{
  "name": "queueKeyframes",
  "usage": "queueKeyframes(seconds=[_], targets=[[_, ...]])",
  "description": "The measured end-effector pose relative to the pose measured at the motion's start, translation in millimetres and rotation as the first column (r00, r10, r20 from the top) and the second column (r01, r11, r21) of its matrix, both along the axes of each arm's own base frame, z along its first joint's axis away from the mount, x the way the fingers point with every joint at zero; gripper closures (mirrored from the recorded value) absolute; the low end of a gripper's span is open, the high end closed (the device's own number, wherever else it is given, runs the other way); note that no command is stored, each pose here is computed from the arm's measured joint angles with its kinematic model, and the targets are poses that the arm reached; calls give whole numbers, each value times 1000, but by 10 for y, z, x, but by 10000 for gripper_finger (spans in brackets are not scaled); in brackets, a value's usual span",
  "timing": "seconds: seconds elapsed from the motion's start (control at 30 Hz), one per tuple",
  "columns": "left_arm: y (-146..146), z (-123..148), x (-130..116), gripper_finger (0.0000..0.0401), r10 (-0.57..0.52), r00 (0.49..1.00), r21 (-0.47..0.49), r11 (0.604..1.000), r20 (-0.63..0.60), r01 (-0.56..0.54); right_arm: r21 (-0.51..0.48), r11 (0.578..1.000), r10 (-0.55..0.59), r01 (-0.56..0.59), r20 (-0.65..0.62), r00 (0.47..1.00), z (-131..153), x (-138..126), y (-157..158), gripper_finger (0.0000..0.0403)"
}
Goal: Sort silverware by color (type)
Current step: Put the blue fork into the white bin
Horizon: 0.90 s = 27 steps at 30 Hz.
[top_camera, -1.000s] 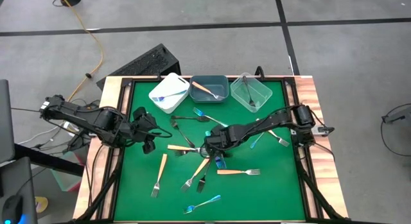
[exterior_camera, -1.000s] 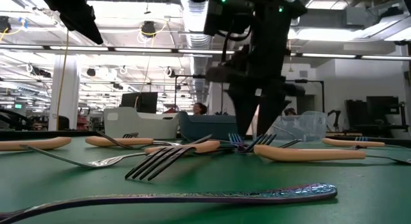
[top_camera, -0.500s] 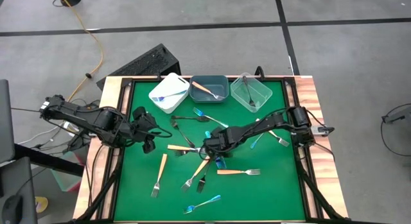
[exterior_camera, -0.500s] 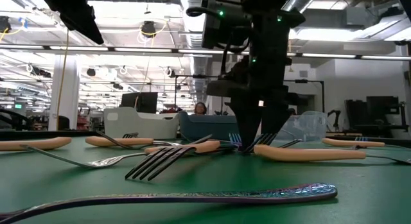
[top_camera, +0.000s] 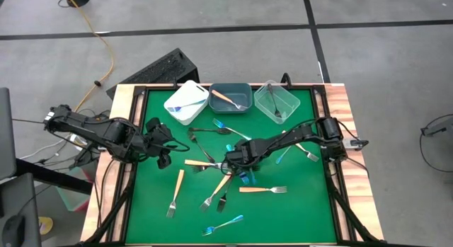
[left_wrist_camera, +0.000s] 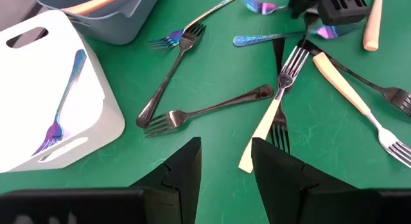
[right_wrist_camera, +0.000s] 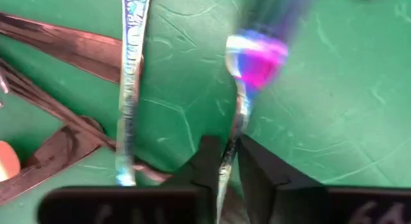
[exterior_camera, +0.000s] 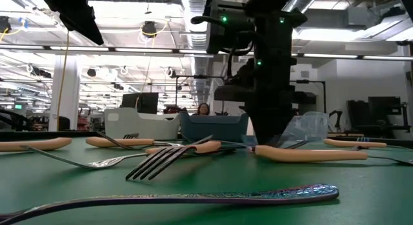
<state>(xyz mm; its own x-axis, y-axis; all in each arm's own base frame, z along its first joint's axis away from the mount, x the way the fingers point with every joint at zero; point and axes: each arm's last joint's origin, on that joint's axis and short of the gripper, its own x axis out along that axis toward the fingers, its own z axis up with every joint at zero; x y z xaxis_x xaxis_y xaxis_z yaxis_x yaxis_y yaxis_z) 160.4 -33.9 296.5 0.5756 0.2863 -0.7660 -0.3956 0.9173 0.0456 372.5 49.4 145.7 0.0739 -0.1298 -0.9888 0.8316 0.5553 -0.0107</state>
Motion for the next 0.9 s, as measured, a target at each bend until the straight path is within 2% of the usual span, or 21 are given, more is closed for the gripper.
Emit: queueKeyframes(seconds=[0.2, 0.57, 0.7, 0.9], targets=[[2, 1, 0, 279, 4, 1000, 7, 1000, 2, -4, 4, 1000, 17, -17, 1, 1000, 4, 2, 2, 391], [5, 3, 0, 279, 10, 1000, 16, 1000, 6, -10, 44, 996, 70, -71, 27, 997, 92, 17, -89, 392], [8, 4, 1, 279, 16, 1000, 25, 1000, 9, -16, 35, 994, 103, -107, 111, 988, 338, 63, -198, 392], [15, 8, 1, 279, 31, 999, 49, 998, 17, -32, -51, 990, 141, -133, 205, 969, 686, 141, -407, 393]])
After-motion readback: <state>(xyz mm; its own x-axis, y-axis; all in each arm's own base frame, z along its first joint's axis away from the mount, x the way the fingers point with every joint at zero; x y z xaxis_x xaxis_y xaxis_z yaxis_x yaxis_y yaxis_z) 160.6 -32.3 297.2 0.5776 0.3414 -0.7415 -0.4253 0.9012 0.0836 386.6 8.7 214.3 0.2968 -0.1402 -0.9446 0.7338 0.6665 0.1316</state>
